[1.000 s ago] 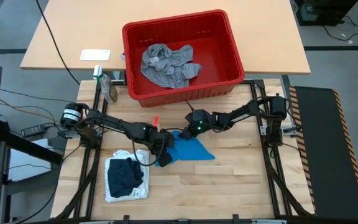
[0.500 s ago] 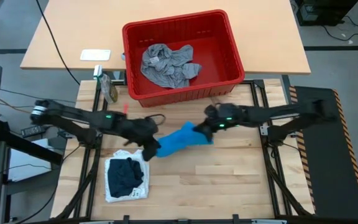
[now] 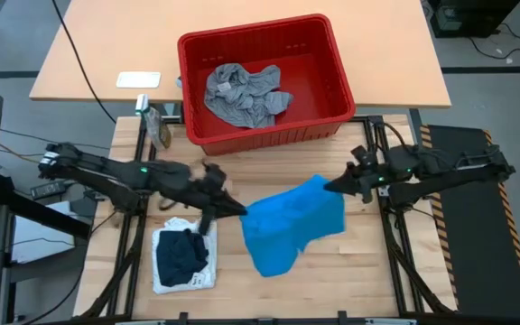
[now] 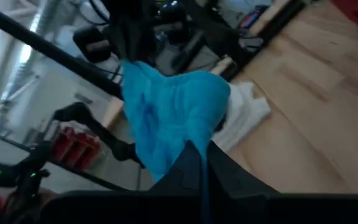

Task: Fold laundry
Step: Fold the light blue shorts

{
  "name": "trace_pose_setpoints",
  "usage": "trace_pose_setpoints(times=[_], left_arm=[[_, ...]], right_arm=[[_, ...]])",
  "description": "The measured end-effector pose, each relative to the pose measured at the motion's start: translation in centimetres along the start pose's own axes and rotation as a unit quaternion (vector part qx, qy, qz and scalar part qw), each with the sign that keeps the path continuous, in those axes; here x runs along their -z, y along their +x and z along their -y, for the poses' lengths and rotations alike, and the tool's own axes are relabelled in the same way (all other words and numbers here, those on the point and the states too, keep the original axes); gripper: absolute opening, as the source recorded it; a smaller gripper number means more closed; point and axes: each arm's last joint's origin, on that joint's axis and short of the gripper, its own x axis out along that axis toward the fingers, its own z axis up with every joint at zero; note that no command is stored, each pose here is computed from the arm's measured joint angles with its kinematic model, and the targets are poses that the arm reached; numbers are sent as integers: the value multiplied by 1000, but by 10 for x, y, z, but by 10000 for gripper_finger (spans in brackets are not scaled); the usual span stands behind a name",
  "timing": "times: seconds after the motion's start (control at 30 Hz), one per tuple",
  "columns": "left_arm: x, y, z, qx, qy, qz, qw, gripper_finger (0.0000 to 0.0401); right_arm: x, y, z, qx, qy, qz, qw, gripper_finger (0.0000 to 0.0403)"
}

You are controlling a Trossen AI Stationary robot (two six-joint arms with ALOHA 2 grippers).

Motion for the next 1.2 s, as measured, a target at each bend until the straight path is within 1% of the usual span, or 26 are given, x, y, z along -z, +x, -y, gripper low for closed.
trace_pose_setpoints(times=[0.03, 0.1, 0.2, 0.27, 0.3, 0.33, 0.4, 0.47, 0.53, 0.6, 0.67, 0.73, 0.83, 0.9, 0.93, 0.97, 1.0, 1.1, 1.17, 1.2], left_arm=[[6, 8, -5, -20, -8, -18, 1000, 7], [17, 23, -15, -61, -26, -41, 997, 7], [37, 43, -34, -145, -41, -83, 985, 7], [53, 56, -51, -214, -37, -117, 969, 7], [60, 61, -60, -246, -33, -129, 960, 7], [64, 67, -69, -272, -25, -132, 953, 7], [70, 75, -89, -328, -13, -144, 934, 7], [74, 81, -112, -373, -17, -160, 914, 7], [77, 84, -133, -415, -21, -173, 893, 7], [76, 86, -152, -441, -32, -175, 880, 7], [74, 85, -169, -465, -42, -181, 866, 7], [73, 83, -180, -483, -47, -187, 854, 7], [71, 77, -187, -502, -48, -202, 839, 7], [72, 73, -189, -511, -46, -219, 830, 7], [73, 71, -189, -514, -47, -228, 825, 7], [74, 71, -189, -511, -51, -237, 825, 7], [76, 70, -188, -496, -56, -255, 828, 7], [79, 73, -184, -412, -62, -324, 849, 13], [80, 73, -182, -390, -52, -342, 853, 27], [80, 72, -180, -382, -39, -348, 855, 36]], right_arm=[[1, 0, 4, 23, 2, -1, 1000, 5], [4, 6, 17, 91, 12, -19, 996, 5], [8, 25, 43, 193, 19, -70, 979, 5], [9, 43, 66, 246, 8, -92, 965, 5], [8, 52, 78, 266, -14, -92, 959, 5], [8, 61, 91, 296, -45, -87, 950, 8], [6, 77, 116, 359, -82, -71, 927, 25], [-1, 90, 136, 394, -99, -45, 912, 52], [-10, 102, 149, 395, -110, -21, 912, 82], [-18, 110, 157, 382, -106, -7, 918, 114], [-23, 115, 158, 374, -92, 5, 923, 143], [-25, 118, 155, 365, -65, 17, 929, 164], [-19, 125, 144, 319, -50, 5, 947, 176], [-7, 131, 132, 283, -62, -26, 957, 173], [0, 134, 126, 267, -77, -43, 960, 169], [8, 137, 121, 255, -97, -60, 960, 165], [18, 140, 116, 245, -118, -77, 959, 160], [49, 152, 101, 226, -186, -112, 950, 148], [68, 161, 91, 196, -229, -121, 946, 141], [76, 166, 87, 180, -248, -121, 944, 139]])
